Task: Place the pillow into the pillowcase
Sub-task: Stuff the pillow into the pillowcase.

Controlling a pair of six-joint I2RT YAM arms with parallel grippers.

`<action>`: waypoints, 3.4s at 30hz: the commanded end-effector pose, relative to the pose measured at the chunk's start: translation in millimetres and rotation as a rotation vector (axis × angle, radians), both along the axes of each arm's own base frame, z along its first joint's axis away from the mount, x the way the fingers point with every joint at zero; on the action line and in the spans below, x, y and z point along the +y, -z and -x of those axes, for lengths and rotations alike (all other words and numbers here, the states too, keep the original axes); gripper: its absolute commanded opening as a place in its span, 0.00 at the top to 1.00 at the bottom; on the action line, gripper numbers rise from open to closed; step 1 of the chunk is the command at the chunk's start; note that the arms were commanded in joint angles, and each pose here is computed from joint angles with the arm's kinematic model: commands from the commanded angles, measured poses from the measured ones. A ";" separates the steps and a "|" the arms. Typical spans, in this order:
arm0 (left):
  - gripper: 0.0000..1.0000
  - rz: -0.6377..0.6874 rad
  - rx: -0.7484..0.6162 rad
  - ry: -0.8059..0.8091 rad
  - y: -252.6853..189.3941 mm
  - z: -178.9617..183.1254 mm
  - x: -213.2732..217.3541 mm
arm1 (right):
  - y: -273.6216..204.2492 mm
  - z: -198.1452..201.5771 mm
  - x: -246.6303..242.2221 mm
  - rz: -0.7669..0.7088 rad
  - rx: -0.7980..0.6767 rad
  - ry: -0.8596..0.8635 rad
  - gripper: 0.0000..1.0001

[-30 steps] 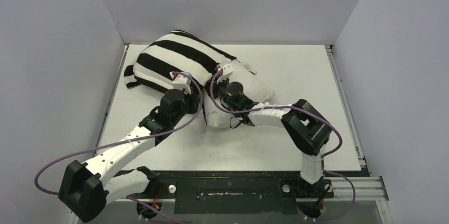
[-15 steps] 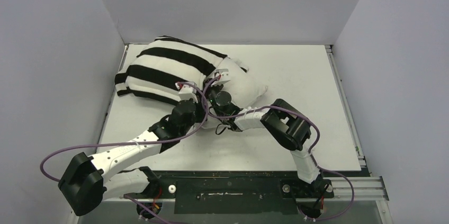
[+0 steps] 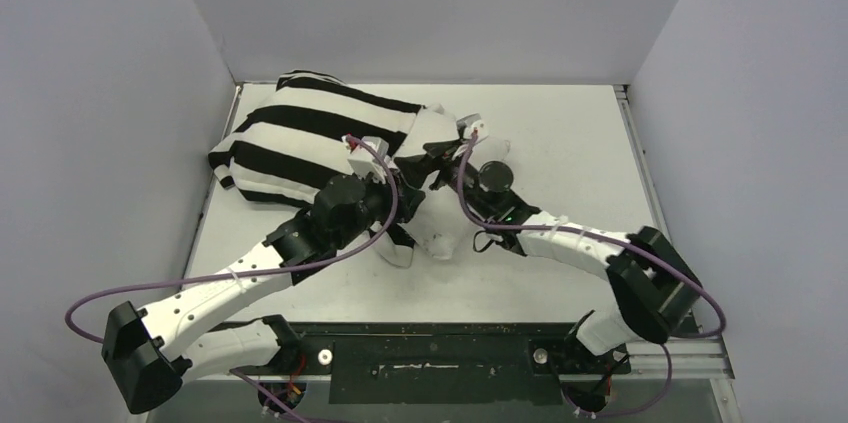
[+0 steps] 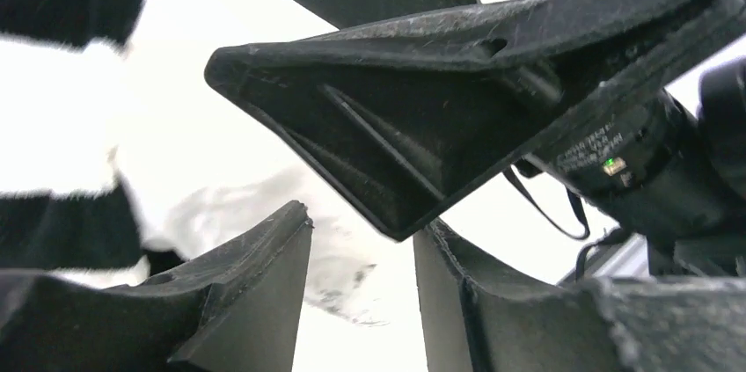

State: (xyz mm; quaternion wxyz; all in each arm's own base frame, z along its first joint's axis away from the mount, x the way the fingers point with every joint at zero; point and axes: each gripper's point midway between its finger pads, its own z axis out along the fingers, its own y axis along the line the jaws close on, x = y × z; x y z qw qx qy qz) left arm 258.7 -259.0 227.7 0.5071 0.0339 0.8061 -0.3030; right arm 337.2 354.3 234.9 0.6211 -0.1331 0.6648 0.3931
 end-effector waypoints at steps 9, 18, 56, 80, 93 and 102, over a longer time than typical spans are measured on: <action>0.54 -0.251 -0.181 -0.184 -55.4 -127.1 25.2 | -30.3 -55.9 -104.6 0.170 0.072 -0.093 0.12; 0.47 -0.362 -0.157 -0.192 -34.1 -203.1 9.9 | 14.5 -120.2 -88.6 0.125 0.207 -0.278 0.15; 1.00 0.449 -0.098 0.238 -140.9 -103.8 -96.4 | 15.3 -152.9 20.6 -0.512 0.218 0.221 1.00; 0.21 -0.781 -0.250 0.384 -20.7 -70.8 -14.2 | 7.5 -75.9 -186.9 -0.156 0.248 0.373 0.00; 0.11 -1.375 -0.154 0.275 115.6 -87.5 -10.7 | 5.6 -52.3 -263.0 -0.167 0.296 0.522 0.00; 1.00 -1.121 -0.241 0.045 -10.1 -132.8 -19.6 | 22.7 -39.7 -251.4 -0.211 0.328 0.434 0.13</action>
